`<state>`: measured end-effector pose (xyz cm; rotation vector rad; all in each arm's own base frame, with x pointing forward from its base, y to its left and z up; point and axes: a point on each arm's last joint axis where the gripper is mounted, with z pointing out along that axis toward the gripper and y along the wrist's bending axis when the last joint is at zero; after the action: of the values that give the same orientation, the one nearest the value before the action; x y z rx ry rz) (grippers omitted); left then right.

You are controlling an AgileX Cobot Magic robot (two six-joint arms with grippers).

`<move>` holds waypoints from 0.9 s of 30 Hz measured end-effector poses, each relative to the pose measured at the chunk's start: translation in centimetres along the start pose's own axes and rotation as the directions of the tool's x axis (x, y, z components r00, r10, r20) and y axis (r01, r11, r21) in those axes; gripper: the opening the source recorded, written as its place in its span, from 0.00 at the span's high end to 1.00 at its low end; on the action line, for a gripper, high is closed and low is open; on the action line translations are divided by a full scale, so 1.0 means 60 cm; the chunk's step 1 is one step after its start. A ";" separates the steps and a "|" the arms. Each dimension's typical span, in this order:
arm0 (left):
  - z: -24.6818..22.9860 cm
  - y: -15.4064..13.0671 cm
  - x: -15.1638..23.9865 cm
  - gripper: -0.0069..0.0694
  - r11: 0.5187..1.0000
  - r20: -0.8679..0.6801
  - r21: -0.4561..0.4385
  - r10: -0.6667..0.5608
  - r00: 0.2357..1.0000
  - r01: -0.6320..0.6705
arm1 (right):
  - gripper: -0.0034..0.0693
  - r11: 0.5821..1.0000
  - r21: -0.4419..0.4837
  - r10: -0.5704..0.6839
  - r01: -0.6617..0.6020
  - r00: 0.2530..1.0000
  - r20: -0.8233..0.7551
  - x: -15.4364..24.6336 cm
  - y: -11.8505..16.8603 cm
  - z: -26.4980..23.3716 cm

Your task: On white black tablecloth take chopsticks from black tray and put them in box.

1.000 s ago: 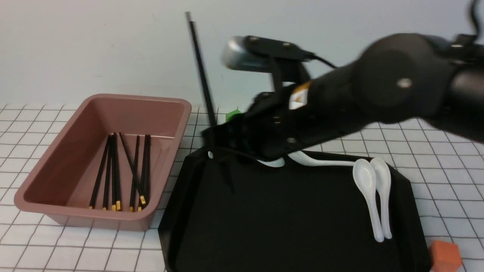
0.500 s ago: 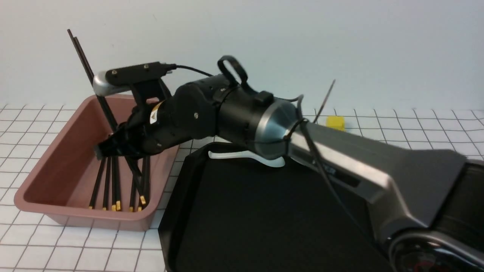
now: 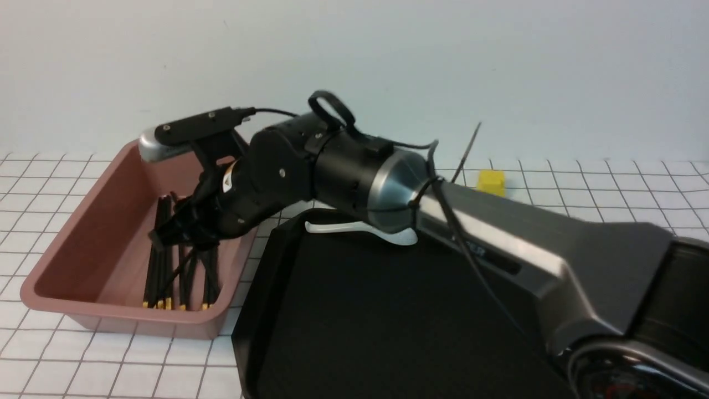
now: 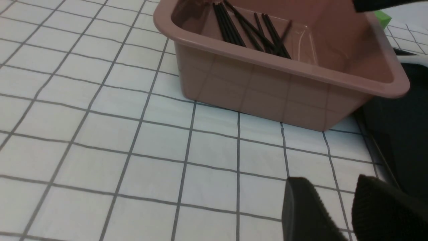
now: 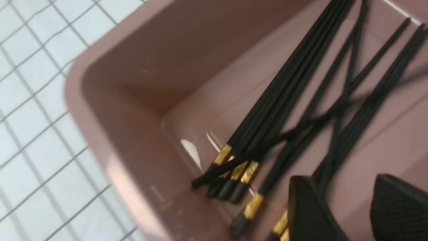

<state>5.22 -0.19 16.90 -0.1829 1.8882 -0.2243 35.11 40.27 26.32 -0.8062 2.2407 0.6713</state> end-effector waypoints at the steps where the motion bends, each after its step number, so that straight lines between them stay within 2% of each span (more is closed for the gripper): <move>1: 0.000 0.000 0.000 0.60 1.000 0.000 0.000 0.000 1.000 0.000 | 0.59 1.000 0.006 -0.019 0.019 1.000 -0.006 -0.012 0.006 -0.030; 4: 0.000 0.000 0.000 0.60 1.000 0.000 0.000 0.000 1.000 0.000 | 0.70 0.997 0.037 -0.071 0.072 0.997 -0.028 -0.039 0.017 -0.121; 9: 0.000 0.000 0.000 0.60 1.000 0.000 0.000 0.000 1.000 0.000 | 0.87 0.968 0.177 -0.162 0.176 0.982 -0.093 -0.063 0.027 -0.321; 11: 0.000 0.000 0.000 0.60 1.000 0.000 0.000 0.000 1.000 0.000 | 0.92 0.950 0.243 -0.189 0.197 0.980 -0.054 -0.070 0.029 -0.407; 12: 0.000 0.000 0.000 0.60 1.000 0.000 0.000 0.000 1.000 0.000 | 0.93 0.948 0.249 -0.192 0.197 0.980 -0.047 -0.070 0.029 -0.415; 13: 0.000 0.000 0.000 0.60 1.000 0.000 0.000 0.000 1.000 0.000 | 0.95 0.938 0.284 -0.208 0.198 0.978 0.004 -0.072 0.032 -0.474; 16: 0.000 0.000 0.000 0.60 1.000 0.000 0.000 0.000 1.000 0.000 | 0.96 0.932 0.314 -0.224 0.180 0.968 0.112 -0.058 0.040 -0.587; 20: 0.000 0.000 0.000 0.60 1.000 0.000 0.000 0.000 1.000 0.000 | 0.96 0.944 0.303 -0.193 0.131 0.963 0.188 -0.006 0.045 -0.691; 22: 0.000 0.000 0.000 0.60 1.000 0.000 0.000 0.000 1.000 0.000 | 0.96 0.954 0.287 -0.157 0.092 0.965 0.212 0.059 0.042 -0.750; 24: 0.000 0.000 0.000 0.60 1.000 0.000 0.000 0.000 1.000 0.000 | 0.96 0.958 0.280 -0.132 0.066 0.966 0.223 0.109 0.036 -0.774; 27: 0.000 0.000 0.000 0.60 1.000 0.000 0.000 0.000 1.000 0.000 | 0.96 0.963 0.256 -0.179 0.085 0.911 0.370 0.208 0.020 -0.783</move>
<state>5.22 -0.19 16.90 -0.1829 1.8881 -0.2244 7.89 6.52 48.34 -0.6353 1.8394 0.4441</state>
